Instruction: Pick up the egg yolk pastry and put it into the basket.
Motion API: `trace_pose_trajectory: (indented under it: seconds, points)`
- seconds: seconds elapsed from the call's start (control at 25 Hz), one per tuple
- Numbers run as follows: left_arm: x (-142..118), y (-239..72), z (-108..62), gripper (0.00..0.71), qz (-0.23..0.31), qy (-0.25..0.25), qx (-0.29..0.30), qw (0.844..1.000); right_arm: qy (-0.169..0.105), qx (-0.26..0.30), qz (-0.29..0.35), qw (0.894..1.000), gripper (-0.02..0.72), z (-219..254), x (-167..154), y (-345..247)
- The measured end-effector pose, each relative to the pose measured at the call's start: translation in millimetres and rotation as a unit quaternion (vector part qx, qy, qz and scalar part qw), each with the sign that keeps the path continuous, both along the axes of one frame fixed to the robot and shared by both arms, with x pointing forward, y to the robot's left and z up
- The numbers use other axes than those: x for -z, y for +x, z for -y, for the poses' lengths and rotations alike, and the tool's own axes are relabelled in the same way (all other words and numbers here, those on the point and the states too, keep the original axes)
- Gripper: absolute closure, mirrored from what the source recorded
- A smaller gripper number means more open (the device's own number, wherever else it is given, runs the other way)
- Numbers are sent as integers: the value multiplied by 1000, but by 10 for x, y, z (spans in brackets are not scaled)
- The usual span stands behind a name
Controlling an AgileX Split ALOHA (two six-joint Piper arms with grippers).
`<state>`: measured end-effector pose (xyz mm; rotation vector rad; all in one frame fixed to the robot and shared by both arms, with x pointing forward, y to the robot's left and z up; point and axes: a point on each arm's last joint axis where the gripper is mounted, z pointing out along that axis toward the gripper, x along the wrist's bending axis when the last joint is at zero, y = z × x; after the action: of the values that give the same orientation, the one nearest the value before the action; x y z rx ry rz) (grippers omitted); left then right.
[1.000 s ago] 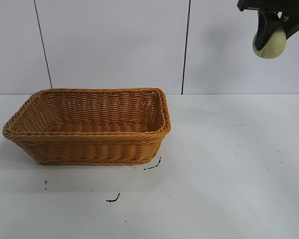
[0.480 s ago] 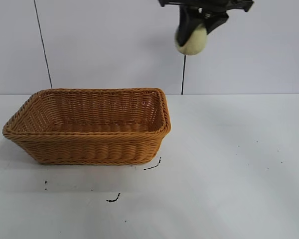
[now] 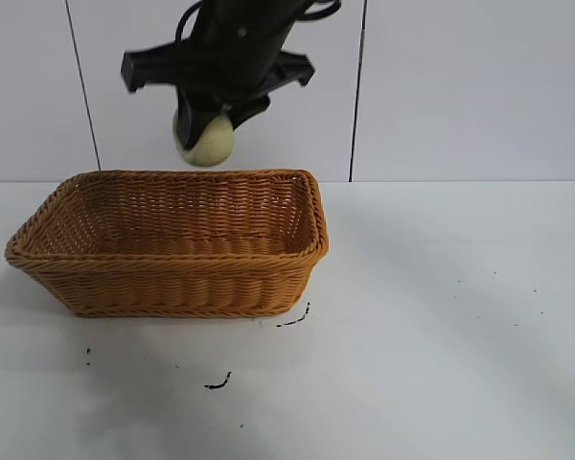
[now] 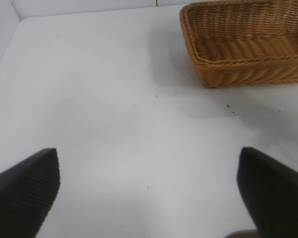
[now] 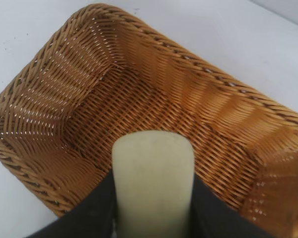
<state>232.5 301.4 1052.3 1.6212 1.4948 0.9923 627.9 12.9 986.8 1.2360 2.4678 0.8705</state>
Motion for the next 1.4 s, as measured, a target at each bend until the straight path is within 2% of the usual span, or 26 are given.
trace_pose_trajectory:
  seconds: [0.2,0.32,0.4,0.52,0.64,0.76,1.08,1.24,1.4]
  points:
    - [0,0,0,14,0,0,0,1000,-11,19,-27,999,479,-56,660,133]
    - [0,0,0,14,0,0,0,1000,-18,23,-36,999,479,-46,845,163]
    - [0,0,0,14,0,0,0,1000,-16,23,-32,999,468,-50,860,171]
    - [0,0,0,14,0,0,0,1000,-14,23,-29,999,358,-54,855,176]
    - [0,0,0,14,0,0,0,1000,-12,23,-26,999,183,-54,834,177]
    - [0,0,0,14,0,0,0,1000,-10,20,-13,1000,109,-43,673,173]
    - [0,0,0,14,0,0,0,1000,14,34,21,999,91,176,-416,143]
    - [0,0,0,14,0,0,0,1000,7,49,17,999,90,353,-744,182]
    - [0,0,0,14,0,0,0,1000,-20,82,13,996,91,668,-812,341]
